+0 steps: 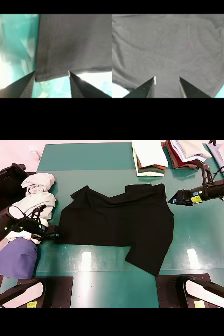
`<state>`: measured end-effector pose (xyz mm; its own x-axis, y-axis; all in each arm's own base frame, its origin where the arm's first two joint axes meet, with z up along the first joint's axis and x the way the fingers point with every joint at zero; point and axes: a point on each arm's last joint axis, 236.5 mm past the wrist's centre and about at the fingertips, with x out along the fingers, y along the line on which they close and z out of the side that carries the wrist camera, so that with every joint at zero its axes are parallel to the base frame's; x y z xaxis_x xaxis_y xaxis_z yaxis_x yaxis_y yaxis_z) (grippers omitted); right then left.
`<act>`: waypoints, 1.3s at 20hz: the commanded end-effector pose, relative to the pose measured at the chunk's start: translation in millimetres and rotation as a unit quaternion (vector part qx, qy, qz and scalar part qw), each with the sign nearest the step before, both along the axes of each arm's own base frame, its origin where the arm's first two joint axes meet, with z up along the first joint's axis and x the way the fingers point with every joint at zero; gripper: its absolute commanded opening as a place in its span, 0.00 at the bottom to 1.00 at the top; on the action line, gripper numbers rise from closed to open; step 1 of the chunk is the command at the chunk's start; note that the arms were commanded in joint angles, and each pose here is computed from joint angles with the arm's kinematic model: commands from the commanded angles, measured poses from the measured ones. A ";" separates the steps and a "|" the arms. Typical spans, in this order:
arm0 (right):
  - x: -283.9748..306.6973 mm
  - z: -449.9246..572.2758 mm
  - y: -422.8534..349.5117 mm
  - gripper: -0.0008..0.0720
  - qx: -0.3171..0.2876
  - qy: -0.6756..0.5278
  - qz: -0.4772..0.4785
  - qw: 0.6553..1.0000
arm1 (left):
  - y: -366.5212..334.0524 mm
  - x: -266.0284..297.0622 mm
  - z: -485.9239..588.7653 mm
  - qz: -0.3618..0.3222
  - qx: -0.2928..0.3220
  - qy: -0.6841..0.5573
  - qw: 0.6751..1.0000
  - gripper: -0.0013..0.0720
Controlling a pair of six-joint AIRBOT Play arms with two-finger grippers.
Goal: Fold the shirts.
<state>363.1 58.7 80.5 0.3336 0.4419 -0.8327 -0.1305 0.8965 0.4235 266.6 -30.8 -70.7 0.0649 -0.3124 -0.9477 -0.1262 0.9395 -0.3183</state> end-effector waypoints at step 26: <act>-107.3 -169.3 -4.5 0.18 0.054 0.183 -0.092 0.977 | -30.6 25.1 55.2 0.025 -0.069 -0.093 0.993 0.05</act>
